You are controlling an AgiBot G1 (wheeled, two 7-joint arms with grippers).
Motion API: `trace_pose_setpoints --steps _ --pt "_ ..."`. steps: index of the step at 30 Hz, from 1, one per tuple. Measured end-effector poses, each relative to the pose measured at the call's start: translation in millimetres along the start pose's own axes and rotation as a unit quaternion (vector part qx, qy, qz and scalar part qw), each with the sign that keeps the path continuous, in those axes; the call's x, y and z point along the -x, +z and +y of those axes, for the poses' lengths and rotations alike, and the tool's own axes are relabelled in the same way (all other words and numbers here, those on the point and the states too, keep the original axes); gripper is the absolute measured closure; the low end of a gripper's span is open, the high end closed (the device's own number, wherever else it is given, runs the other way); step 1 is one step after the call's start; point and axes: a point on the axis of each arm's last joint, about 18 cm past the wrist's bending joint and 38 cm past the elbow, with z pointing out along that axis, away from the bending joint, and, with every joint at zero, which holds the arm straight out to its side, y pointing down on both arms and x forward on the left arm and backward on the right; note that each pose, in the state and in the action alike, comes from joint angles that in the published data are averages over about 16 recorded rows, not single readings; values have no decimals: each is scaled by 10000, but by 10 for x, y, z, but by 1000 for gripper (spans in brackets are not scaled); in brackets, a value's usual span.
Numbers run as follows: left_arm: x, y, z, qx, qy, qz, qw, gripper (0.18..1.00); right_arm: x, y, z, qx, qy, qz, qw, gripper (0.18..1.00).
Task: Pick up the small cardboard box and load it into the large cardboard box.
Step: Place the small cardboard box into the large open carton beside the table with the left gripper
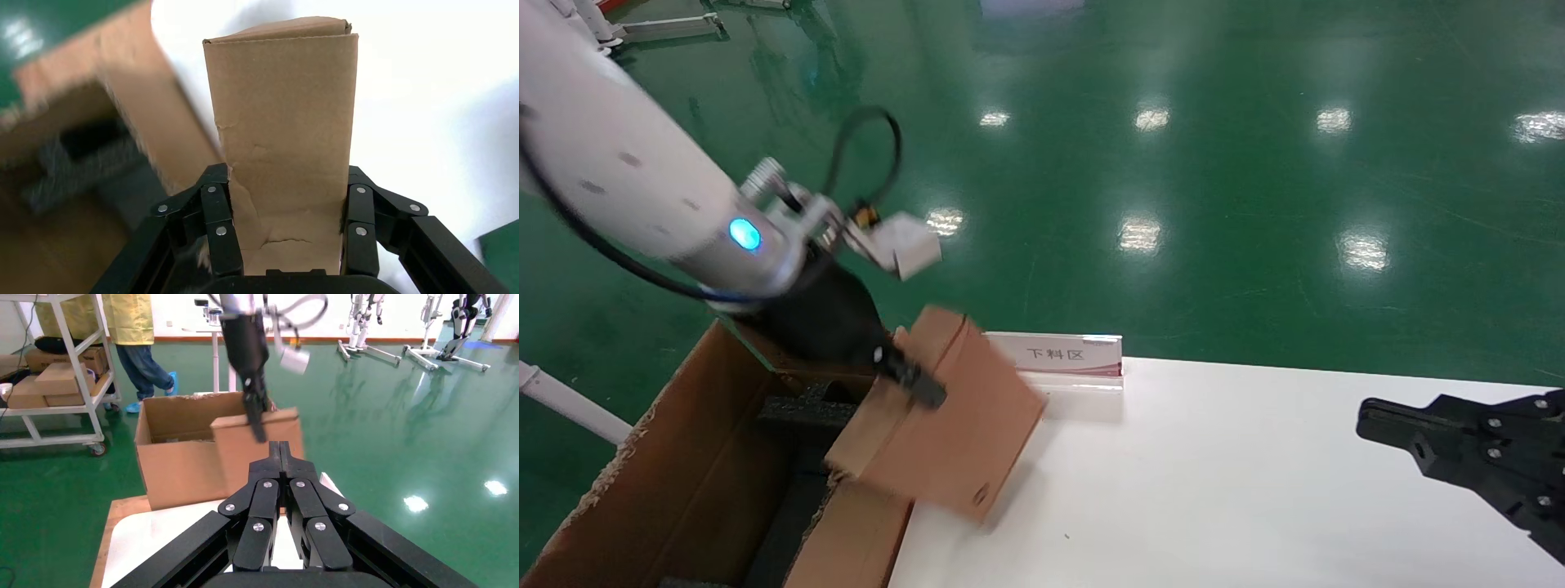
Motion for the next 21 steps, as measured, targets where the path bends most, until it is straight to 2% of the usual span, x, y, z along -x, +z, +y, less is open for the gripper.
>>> trace_pose_setpoints --steps 4,10,16,21 --pt "86 -269 -51 -667 -37 226 9975 779 0 0 0 0 0 0 10000 982" --pt "278 -689 -57 -1639 -56 338 9859 779 0 0 0 0 0 0 10000 998" --pt "490 -1042 -10 -2329 41 103 9724 780 0 0 0 0 0 0 10000 999" --pt "624 -1234 24 -2594 231 -244 9652 781 0 0 0 0 0 0 10000 999"
